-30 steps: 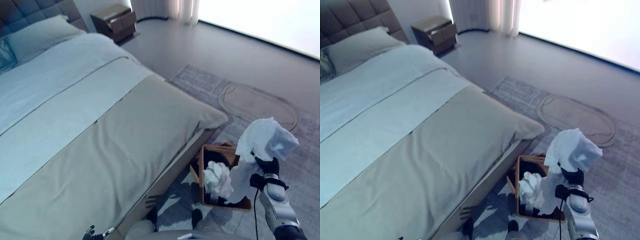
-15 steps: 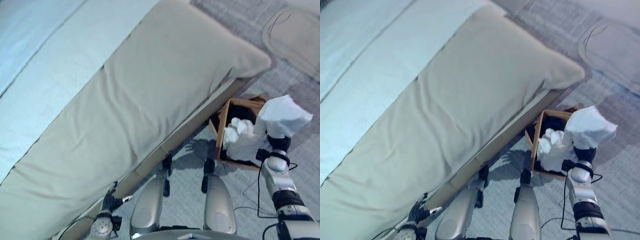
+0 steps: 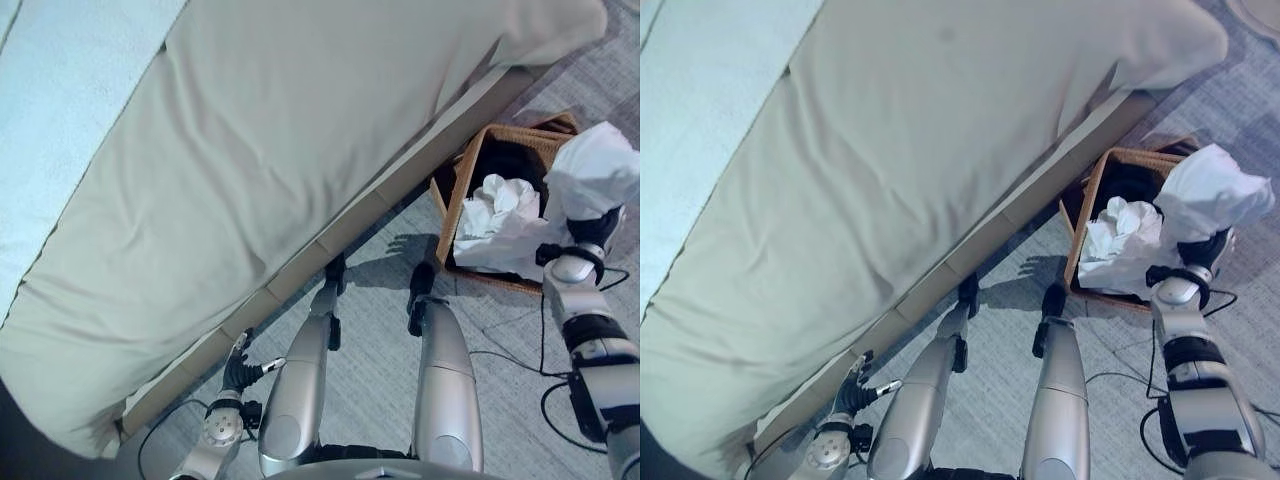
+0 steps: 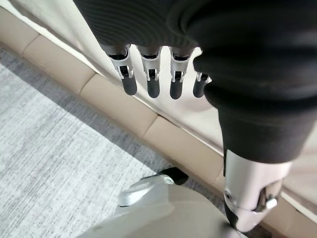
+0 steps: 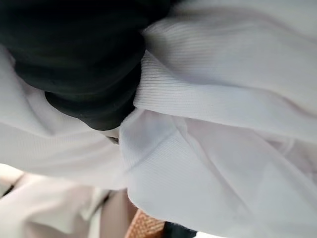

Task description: Pick up clothes into the bucket

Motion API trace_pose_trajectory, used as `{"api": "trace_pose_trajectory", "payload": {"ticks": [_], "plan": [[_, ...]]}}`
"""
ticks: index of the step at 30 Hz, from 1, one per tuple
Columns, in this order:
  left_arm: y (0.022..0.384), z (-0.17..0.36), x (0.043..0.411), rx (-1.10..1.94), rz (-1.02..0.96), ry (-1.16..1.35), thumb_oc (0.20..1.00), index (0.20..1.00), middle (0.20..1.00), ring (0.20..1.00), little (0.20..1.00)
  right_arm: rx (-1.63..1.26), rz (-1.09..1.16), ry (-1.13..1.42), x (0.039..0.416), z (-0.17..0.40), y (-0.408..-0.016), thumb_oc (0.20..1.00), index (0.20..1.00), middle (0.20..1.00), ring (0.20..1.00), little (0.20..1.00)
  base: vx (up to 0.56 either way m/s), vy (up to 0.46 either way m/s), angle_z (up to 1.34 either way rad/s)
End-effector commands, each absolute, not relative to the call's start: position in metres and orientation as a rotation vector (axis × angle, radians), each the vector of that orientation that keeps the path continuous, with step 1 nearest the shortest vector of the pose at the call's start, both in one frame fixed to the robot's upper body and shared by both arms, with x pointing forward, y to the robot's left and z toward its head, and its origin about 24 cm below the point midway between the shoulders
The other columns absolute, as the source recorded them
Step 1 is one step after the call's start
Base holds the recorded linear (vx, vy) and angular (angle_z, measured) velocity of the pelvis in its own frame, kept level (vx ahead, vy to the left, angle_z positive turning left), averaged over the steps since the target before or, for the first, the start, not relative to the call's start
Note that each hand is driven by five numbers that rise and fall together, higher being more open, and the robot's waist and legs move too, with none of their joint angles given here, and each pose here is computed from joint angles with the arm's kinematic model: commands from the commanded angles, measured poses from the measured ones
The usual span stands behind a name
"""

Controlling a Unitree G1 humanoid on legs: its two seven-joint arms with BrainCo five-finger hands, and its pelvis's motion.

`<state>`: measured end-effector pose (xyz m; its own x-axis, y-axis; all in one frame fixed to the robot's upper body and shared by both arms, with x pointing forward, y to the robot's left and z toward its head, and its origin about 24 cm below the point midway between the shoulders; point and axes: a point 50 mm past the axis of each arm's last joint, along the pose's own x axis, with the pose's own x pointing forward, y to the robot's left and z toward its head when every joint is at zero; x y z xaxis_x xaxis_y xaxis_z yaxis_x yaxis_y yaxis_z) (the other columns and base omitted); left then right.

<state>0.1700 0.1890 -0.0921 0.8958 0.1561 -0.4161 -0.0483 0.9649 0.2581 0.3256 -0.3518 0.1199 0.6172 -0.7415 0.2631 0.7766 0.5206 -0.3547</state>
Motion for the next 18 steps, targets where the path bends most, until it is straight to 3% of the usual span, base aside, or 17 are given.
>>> {"api": "trace_pose_trajectory", "payload": {"ticks": [1, 3, 5, 6, 7, 18], "plan": [[0.173, -0.090, 0.178, 0.235, 0.067, 0.426, 1.000, 1.000, 1.000, 1.000, 1.000, -0.615, -1.016, -0.162, 0.319, 0.164, -0.383, 0.200, 0.200, 0.200, 0.200, 0.200, 0.00, -0.011, -0.03], [0.170, -0.086, 0.183, 0.226, 0.061, 0.401, 1.000, 1.000, 1.000, 1.000, 1.000, -0.667, -1.016, -0.151, 0.322, 0.170, -0.384, 0.479, 0.479, 0.479, 0.479, 0.479, 0.00, -0.010, -0.06], [0.167, -0.083, 0.187, 0.211, 0.058, 0.382, 1.000, 1.000, 1.000, 1.000, 1.000, -0.722, -1.013, -0.138, 0.324, 0.174, -0.385, 0.586, 0.586, 0.586, 0.586, 0.586, 0.00, -0.004, -0.02], [0.167, -0.079, 0.190, 0.207, 0.059, 0.363, 1.000, 1.000, 1.000, 1.000, 1.000, -0.747, -1.011, -0.140, 0.326, 0.178, -0.384, 0.881, 0.881, 0.881, 0.881, 0.881, -0.01, -0.040, 0.04], [0.167, -0.075, 0.193, 0.195, 0.058, 0.342, 1.000, 1.000, 1.000, 1.000, 1.000, -0.793, -0.990, -0.127, 0.328, 0.180, -0.383, 1.000, 1.000, 1.000, 1.000, 1.000, -0.01, -0.035, 0.04], [0.162, -0.072, 0.202, 0.204, 0.038, 0.325, 1.000, 1.000, 1.000, 1.000, 1.000, -0.858, -0.922, 0.037, 0.329, 0.151, -0.381, 1.000, 1.000, 1.000, 1.000, 1.000, -0.01, -0.014, 0.04]]}}
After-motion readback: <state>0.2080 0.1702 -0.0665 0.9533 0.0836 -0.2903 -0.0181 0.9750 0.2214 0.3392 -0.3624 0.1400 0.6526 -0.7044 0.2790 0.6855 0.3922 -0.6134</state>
